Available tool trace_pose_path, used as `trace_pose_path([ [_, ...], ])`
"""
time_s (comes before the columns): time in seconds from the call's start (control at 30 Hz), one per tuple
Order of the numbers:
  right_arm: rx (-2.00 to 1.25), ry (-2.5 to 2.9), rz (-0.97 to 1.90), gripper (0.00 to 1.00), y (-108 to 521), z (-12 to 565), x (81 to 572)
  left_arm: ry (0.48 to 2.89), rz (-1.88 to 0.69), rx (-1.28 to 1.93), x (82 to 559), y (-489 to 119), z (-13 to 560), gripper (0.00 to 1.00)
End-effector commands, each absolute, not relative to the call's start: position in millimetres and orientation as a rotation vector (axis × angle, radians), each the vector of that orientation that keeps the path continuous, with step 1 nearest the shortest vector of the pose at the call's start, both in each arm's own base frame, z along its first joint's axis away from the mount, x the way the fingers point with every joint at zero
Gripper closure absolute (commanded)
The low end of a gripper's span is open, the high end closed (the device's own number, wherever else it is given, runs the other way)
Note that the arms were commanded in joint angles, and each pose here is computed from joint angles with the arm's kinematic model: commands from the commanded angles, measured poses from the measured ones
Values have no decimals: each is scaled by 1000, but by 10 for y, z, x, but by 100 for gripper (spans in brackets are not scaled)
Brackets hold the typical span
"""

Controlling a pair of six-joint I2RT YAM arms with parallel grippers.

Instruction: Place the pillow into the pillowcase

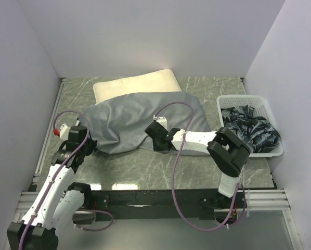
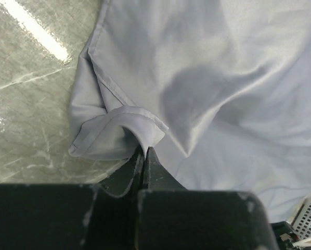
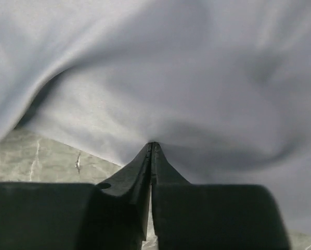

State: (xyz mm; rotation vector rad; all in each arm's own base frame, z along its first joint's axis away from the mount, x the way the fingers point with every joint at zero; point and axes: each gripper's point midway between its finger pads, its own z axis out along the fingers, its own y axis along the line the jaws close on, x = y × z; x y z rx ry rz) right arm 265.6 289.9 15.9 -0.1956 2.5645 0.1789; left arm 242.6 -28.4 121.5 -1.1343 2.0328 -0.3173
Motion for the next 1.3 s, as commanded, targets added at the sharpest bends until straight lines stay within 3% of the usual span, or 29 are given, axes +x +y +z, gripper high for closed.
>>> trace_pose_path([
  [0.0,-113,2594,76,100,2523,88,2463,2013,-348,-1068,2530,-327,1331,99],
  [0.33,119,2601,270,100,1792,218,1670,2132,-452,-962,2427,-751,1041,99],
  [0.57,207,2501,536,100,1757,526,1438,2261,-518,-861,2147,-1212,714,99],
  [0.67,172,2424,524,77,1814,721,1619,2280,-483,-840,2081,-1259,682,99],
  [0.7,156,2406,496,61,1832,775,1700,2277,-485,-848,2073,-1265,685,99],
  [0.83,36,2357,460,38,2162,1108,2175,2273,-479,-847,2050,-1256,741,99],
  [0.9,38,2389,381,31,2190,977,2430,2261,-467,-841,2064,-1233,788,99],
  [1.03,48,2417,266,22,2234,830,2836,2233,-468,-838,2090,-1210,890,99],
  [1.27,158,2536,137,25,2089,283,2745,2225,-448,-824,2115,-1188,928,99],
])
